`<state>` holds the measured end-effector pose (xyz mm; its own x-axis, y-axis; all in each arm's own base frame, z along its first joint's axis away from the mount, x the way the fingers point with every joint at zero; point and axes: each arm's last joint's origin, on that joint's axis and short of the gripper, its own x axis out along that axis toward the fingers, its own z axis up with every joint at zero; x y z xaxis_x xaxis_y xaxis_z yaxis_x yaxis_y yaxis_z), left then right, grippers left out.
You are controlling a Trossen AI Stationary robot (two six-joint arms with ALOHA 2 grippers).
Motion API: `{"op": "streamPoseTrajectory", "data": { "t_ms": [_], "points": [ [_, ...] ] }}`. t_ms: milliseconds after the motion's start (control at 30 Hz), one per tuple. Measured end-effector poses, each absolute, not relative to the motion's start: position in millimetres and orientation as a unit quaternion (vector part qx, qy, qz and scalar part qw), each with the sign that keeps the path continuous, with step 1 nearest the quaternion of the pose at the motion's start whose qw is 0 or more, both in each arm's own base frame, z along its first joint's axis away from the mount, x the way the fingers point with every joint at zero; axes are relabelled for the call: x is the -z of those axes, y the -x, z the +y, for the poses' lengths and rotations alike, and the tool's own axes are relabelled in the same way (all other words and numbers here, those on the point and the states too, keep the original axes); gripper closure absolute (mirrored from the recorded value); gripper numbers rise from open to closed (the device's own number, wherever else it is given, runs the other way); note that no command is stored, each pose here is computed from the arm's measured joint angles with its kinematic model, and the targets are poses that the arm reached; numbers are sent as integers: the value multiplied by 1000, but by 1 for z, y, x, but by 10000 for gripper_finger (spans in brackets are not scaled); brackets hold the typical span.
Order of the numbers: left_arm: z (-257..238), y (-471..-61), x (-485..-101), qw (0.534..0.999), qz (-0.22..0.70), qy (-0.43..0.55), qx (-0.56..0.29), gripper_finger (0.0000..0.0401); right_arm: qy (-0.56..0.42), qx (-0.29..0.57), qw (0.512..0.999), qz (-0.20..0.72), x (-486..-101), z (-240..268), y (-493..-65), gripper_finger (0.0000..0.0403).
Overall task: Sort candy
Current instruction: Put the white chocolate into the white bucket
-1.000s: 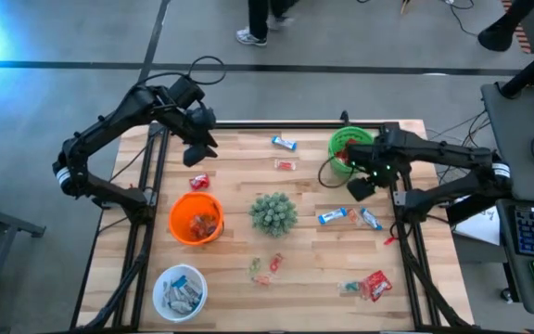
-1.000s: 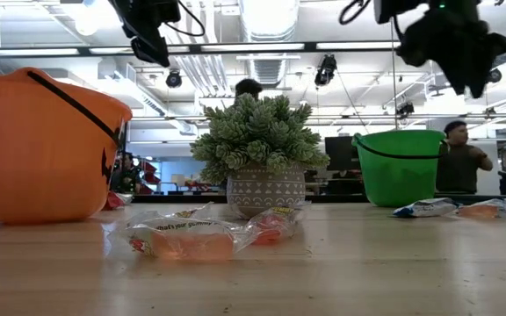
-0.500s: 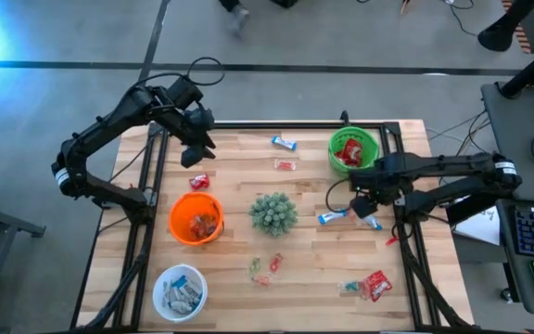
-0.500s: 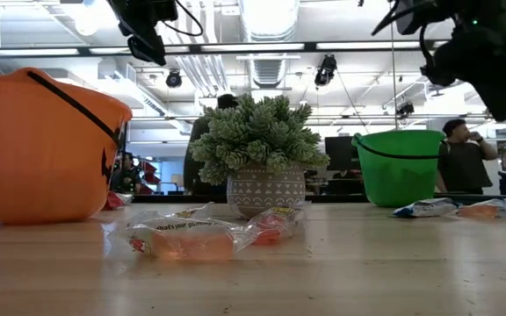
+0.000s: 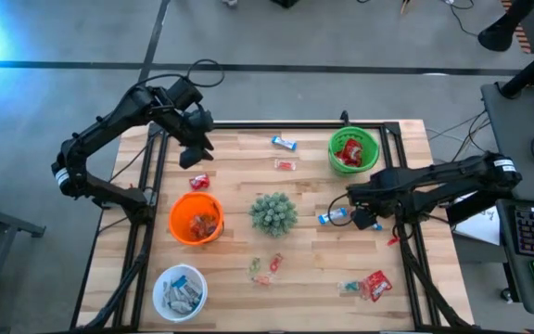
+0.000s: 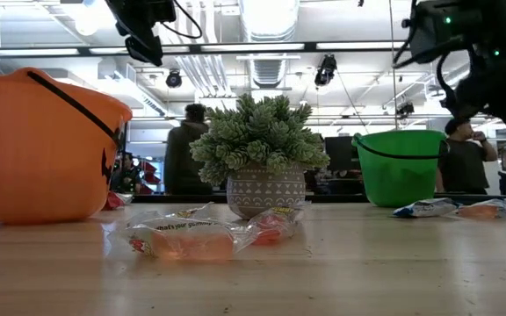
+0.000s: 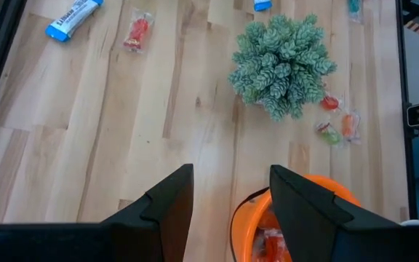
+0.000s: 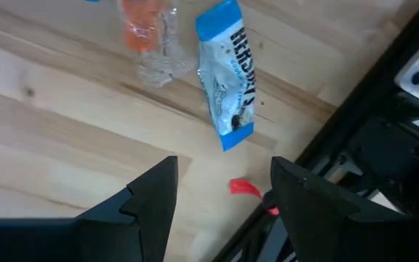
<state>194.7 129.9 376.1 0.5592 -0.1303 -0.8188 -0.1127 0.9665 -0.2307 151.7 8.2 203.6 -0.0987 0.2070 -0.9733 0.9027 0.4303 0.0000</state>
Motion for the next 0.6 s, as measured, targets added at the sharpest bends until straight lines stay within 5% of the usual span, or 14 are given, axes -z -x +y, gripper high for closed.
{"op": "streamPoseTrajectory", "data": {
  "t_ms": [600],
  "points": [
    [129,-194,-375,869,475,134,7,237,-418,335,527,660,-187,8,-159,193]
  ]
}}
